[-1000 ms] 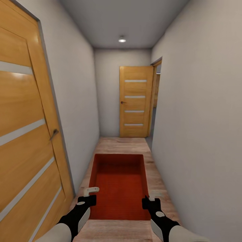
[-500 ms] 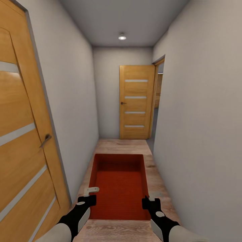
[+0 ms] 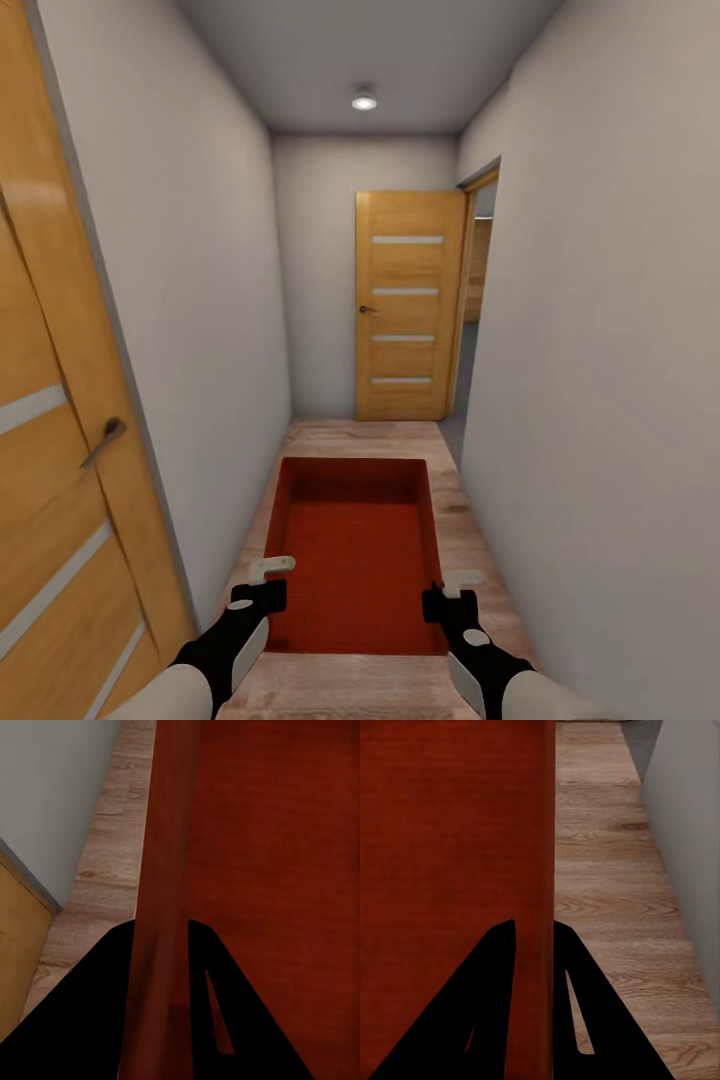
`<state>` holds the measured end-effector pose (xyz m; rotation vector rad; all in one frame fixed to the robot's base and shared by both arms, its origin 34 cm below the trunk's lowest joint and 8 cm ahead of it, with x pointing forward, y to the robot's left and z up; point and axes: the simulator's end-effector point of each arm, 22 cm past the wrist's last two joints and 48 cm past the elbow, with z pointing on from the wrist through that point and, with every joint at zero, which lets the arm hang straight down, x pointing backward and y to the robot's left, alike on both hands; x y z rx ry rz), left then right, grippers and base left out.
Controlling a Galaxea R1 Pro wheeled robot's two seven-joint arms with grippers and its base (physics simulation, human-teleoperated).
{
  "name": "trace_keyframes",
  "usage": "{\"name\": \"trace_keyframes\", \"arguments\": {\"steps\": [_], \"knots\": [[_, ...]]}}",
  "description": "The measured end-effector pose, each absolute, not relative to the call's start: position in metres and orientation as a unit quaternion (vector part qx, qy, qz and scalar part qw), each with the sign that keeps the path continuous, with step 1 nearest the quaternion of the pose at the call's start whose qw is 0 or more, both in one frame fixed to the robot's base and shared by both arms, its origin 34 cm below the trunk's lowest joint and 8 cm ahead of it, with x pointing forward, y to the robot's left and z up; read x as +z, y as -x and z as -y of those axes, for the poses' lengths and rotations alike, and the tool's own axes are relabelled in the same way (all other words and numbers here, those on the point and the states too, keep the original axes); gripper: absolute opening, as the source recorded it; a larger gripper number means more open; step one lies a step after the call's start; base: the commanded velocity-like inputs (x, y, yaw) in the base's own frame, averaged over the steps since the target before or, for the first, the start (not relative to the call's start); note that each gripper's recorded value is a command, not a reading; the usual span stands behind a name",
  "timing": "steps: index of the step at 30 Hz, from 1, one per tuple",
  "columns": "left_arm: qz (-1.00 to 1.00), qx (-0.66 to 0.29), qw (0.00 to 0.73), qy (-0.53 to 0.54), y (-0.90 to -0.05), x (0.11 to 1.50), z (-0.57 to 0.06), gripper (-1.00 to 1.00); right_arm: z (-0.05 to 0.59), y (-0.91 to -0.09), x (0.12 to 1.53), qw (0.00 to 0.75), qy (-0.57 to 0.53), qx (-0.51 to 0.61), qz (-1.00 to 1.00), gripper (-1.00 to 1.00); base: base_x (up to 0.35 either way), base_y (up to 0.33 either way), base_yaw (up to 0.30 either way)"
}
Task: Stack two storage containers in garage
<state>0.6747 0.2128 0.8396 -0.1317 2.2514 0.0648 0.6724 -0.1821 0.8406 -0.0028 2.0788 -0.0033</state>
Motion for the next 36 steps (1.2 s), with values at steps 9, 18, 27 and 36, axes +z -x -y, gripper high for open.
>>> {"name": "trace_keyframes", "arguments": {"steps": [9, 18, 27, 36], "knots": [[-0.902, 0.026, 0.428, 0.053, -0.6746, 0.8395, -0.2131, -1.00, 0.1818, -0.6723, 0.8406, 0.507, 0.001, -0.001, -0.862, -1.00, 0.322, 0.000, 0.000], [-0.902, 0.026, 0.428, 0.053, -0.6747, 0.8396, -0.2131, -1.00, 0.1819, -0.6724, 0.8407, 0.507, 0.001, -0.001, -0.862, -1.00, 0.322, 0.000, 0.000], [-0.902, 0.026, 0.428, 0.053, -0.6746, 0.8395, -0.2131, -1.00, 0.1819, -0.6723, 0.8406, 0.507, 0.001, -0.001, -0.862, -1.00, 0.322, 0.000, 0.000], [-0.902, 0.026, 0.427, 0.053, -0.6741, 0.8388, -0.2132, -1.00, 0.1818, -0.6723, 0.8403, 0.506, 0.002, -0.002, -0.863, -1.00, 0.322, 0.000, 0.000]]}}
